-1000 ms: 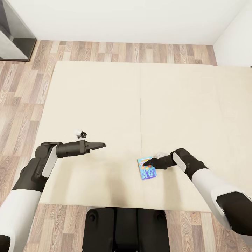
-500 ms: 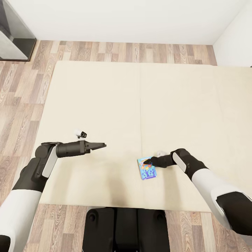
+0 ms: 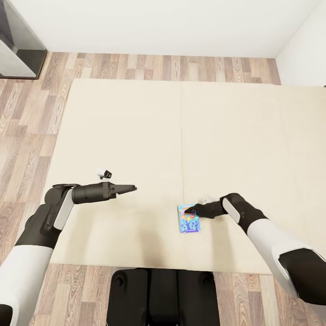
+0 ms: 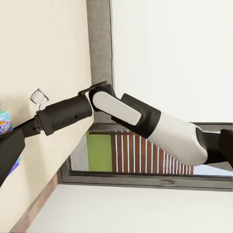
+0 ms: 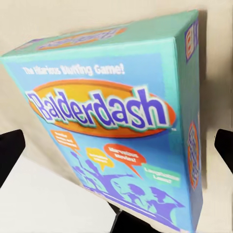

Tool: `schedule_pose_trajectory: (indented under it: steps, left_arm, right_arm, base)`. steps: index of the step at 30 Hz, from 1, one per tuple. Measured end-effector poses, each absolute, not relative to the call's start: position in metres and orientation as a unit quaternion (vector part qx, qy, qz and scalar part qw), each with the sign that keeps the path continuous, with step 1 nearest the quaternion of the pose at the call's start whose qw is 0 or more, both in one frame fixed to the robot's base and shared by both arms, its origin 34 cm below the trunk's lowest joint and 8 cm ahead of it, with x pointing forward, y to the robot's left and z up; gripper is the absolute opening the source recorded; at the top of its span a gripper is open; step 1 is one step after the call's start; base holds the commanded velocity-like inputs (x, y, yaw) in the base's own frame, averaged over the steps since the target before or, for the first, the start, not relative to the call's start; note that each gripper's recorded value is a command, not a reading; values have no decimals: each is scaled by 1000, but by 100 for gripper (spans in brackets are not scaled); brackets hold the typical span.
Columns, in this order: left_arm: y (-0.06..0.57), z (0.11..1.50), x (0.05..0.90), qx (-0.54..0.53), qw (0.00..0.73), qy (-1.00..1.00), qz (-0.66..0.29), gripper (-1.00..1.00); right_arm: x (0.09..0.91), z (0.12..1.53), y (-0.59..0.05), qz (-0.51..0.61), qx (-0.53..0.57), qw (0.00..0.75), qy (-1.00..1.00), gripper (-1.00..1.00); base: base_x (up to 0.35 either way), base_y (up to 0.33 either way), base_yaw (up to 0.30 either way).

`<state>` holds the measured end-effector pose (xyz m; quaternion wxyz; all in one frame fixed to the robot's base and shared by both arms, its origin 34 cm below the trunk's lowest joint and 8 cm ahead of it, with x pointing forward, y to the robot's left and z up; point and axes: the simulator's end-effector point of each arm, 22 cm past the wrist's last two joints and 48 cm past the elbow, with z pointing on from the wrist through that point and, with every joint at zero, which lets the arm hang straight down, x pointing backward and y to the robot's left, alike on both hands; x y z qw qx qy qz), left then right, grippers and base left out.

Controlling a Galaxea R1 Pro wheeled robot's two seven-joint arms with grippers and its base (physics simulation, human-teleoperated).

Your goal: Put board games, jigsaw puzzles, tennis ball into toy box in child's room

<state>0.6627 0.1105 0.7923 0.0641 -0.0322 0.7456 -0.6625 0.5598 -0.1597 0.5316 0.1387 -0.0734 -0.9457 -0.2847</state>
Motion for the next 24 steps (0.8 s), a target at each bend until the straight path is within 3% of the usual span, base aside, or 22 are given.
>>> schedule_pose_trajectory:
  steps: [24]
  left_arm:
    - [111, 792, 662, -32, 64, 746, -662, 100]
  right_arm:
    - [558, 528, -171, -266, -53, 139, -952, 100]
  base:
    - [0, 22, 0]
